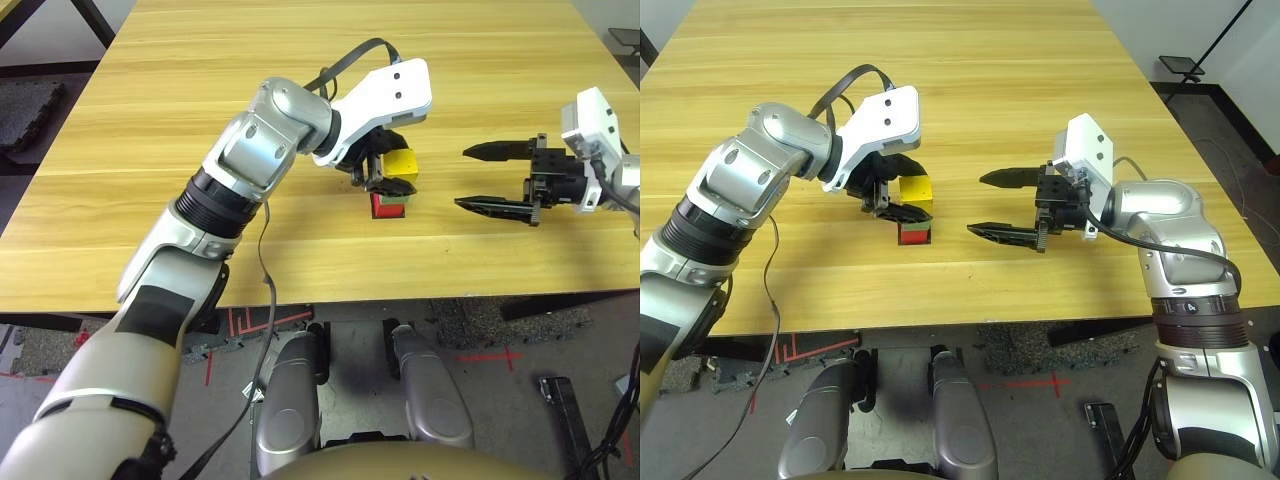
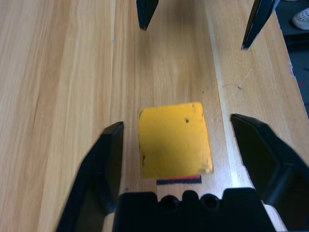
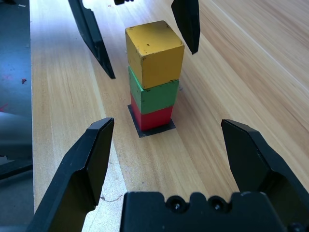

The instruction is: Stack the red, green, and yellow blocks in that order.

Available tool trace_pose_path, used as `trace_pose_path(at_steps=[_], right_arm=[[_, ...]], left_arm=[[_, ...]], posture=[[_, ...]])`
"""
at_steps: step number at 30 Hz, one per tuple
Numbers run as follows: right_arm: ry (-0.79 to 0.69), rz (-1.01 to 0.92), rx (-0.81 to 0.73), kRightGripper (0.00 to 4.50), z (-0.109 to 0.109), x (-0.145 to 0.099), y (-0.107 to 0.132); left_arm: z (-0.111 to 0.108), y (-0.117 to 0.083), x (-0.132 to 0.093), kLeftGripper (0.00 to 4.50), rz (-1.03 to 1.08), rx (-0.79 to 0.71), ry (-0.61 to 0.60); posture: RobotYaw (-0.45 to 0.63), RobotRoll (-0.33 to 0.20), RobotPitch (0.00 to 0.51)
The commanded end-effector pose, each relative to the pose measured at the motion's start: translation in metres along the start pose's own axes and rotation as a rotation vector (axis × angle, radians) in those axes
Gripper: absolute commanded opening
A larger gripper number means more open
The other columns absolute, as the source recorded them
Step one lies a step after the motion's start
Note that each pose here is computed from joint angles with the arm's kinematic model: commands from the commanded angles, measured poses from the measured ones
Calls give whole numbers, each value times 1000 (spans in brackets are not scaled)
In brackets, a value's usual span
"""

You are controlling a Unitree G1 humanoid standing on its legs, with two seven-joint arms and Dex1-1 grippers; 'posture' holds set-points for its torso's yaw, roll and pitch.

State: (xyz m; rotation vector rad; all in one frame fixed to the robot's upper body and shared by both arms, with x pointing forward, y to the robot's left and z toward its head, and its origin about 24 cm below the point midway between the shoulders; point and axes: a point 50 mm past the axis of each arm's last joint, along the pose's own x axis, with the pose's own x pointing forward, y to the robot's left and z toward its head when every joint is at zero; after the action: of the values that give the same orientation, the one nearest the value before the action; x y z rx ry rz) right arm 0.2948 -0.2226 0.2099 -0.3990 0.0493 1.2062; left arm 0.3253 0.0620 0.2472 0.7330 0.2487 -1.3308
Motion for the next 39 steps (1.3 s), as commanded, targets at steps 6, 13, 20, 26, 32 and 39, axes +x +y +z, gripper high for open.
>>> trace_pose_path(at_steps=[6, 13, 20, 26, 32, 39], right_arm=[[-7, 16, -6, 4500, 2, 3, -2], [20, -15, -15, 4500, 3, -11, -10], [4, -176, -62, 4500, 15, -34, -35], [-142, -591, -119, 4500, 26, -40, -73], [-259, -988, -90, 4500, 22, -55, -93], [-264, -1366, -9, 4500, -9, -89, -91]], left_arm=[[-10, 0, -21, 4441, -19, 19, 108], [-35, 5, -58, 4441, 20, -42, 203], [-56, 47, -81, 4441, 357, -42, 226], [-59, 96, -114, 4441, 1006, -106, 39], [-85, 97, -150, 4441, 1460, -207, -62], [-129, 48, -131, 4441, 1668, -241, 7]], posture=[[179, 135, 233], [194, 134, 233], [193, 126, 231], [191, 116, 233], [183, 112, 244], [174, 116, 260]])
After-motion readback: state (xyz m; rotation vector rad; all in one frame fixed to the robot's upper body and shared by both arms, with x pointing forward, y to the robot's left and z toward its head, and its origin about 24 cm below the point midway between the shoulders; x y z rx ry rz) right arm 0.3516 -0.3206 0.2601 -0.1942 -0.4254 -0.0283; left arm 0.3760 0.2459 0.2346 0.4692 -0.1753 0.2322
